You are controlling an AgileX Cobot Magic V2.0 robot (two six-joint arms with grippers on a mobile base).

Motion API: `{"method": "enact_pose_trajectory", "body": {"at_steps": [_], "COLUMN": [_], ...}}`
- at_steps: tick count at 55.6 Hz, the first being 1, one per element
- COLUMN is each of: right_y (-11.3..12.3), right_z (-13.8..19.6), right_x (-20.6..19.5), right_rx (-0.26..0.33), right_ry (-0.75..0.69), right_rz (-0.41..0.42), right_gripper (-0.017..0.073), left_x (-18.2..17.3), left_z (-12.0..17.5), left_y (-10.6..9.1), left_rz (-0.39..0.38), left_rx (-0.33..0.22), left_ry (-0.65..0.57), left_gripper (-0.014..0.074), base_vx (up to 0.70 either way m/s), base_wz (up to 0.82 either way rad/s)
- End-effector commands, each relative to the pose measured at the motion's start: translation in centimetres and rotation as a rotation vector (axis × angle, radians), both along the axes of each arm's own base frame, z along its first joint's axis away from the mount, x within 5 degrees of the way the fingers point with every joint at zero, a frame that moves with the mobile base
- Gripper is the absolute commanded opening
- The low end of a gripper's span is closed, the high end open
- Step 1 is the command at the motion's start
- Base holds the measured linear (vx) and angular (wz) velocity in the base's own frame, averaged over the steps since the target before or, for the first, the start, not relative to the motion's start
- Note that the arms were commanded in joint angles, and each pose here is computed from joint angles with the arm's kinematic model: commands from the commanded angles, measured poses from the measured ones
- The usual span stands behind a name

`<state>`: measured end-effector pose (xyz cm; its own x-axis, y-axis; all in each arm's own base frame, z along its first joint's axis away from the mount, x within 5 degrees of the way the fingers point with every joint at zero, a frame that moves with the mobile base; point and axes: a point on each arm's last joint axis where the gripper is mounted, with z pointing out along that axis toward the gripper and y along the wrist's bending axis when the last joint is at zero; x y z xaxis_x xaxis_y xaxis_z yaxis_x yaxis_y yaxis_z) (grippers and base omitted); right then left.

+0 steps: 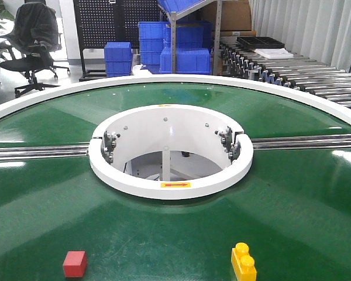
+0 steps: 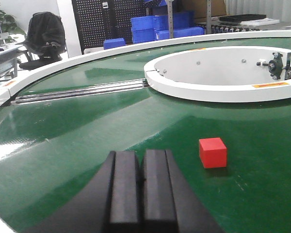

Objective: Pick red and yellow blocks into blue bin

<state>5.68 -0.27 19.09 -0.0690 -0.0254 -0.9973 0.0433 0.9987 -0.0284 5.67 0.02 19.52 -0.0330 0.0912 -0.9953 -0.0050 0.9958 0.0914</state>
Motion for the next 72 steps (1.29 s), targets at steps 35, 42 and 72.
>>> {"method": "enact_pose_trajectory", "body": {"at_steps": [35, 42, 72], "right_y": [0.0, 0.0, 0.1], "right_z": [0.6, 0.9, 6.7], "right_x": [0.0, 0.0, -1.3], "right_rx": [-0.016, -0.017, -0.002], "right_ry": [-0.085, -0.113, -0.492], "right_rz": [-0.004, -0.003, 0.007], "right_gripper": [-0.0010, -0.0010, -0.0010], "left_x": [-0.2, -0.3, -1.9], "left_z": [1.5, 1.8, 6.5], "left_y": [0.1, 0.1, 0.3], "left_rz": [0.009, 0.011, -0.038], "left_rx": [-0.009, -0.008, -0.266], "left_ry": [-0.122, -0.156, -0.624], "left_gripper": [0.0002, 0.0002, 0.0002], "base_vx": [0.00, 0.00, 0.00], "base_wz": [0.00, 0.00, 0.00]}}
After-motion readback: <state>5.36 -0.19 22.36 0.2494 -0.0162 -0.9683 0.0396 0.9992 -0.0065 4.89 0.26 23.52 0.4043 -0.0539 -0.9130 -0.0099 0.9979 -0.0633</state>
